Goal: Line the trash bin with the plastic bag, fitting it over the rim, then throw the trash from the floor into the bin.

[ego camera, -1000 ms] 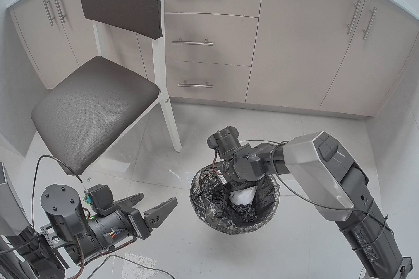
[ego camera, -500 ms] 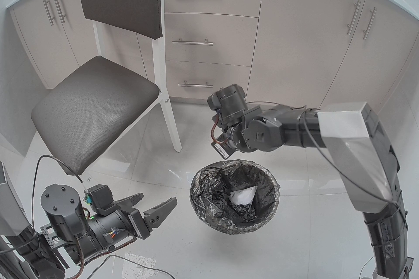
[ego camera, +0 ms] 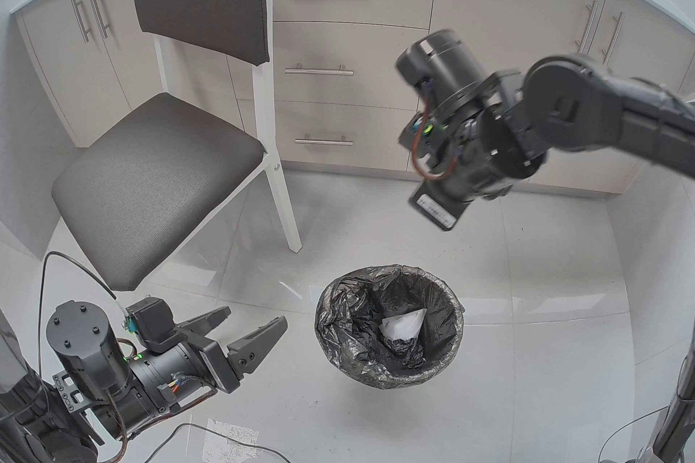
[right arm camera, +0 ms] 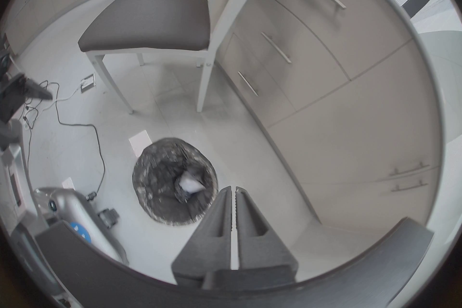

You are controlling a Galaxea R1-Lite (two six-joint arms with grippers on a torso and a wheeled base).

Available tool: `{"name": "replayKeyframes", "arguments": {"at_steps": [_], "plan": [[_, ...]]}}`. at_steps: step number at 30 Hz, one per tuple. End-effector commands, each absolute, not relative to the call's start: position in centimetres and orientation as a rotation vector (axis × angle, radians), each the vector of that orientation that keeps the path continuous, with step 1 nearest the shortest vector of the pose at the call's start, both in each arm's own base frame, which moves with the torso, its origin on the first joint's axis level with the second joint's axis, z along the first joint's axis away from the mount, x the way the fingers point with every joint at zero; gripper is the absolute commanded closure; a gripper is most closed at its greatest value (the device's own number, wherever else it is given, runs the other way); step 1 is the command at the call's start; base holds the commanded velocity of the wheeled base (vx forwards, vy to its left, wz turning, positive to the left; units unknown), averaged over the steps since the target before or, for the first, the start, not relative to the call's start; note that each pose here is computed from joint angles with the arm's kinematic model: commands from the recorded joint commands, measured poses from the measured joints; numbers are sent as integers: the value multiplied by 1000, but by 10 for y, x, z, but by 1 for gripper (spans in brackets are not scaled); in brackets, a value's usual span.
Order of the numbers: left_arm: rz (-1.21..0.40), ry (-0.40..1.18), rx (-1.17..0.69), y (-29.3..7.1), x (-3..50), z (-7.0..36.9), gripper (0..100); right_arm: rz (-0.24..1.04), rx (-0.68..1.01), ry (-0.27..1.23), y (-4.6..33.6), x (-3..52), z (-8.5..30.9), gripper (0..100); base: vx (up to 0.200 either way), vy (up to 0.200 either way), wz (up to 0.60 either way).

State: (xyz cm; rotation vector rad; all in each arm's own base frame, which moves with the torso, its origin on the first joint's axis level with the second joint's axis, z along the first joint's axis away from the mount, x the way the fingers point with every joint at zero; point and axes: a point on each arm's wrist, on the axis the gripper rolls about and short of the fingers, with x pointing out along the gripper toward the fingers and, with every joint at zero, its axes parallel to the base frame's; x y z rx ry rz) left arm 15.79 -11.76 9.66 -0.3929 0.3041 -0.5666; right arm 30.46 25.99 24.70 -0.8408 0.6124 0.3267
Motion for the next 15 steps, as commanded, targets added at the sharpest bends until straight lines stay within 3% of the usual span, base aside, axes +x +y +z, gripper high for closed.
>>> {"name": "replayKeyframes", "arguments": {"at_steps": [1, 3, 7, 10, 15], "plan": [[-539, 137, -337, -104, 142, 122, 0, 251, -837, 536, 202, 237, 329, 100, 0, 0, 0], [-499, 88, -299, -101, 140, 127, 0, 236, -846, 545, 186, 223, 340, 100, 0, 0, 0], [-240, -101, -106, -77, 131, 149, 0, 176, -838, 577, 122, 172, 372, 100, 0, 0, 0], [-38, -245, 21, -47, 111, 171, 0, 49, -813, 652, 66, 144, 384, 100, 0, 0, 0], [169, -300, 80, -10, 68, 182, 0, -6, -724, 700, 22, 93, 392, 100, 0, 0, 0]]}}
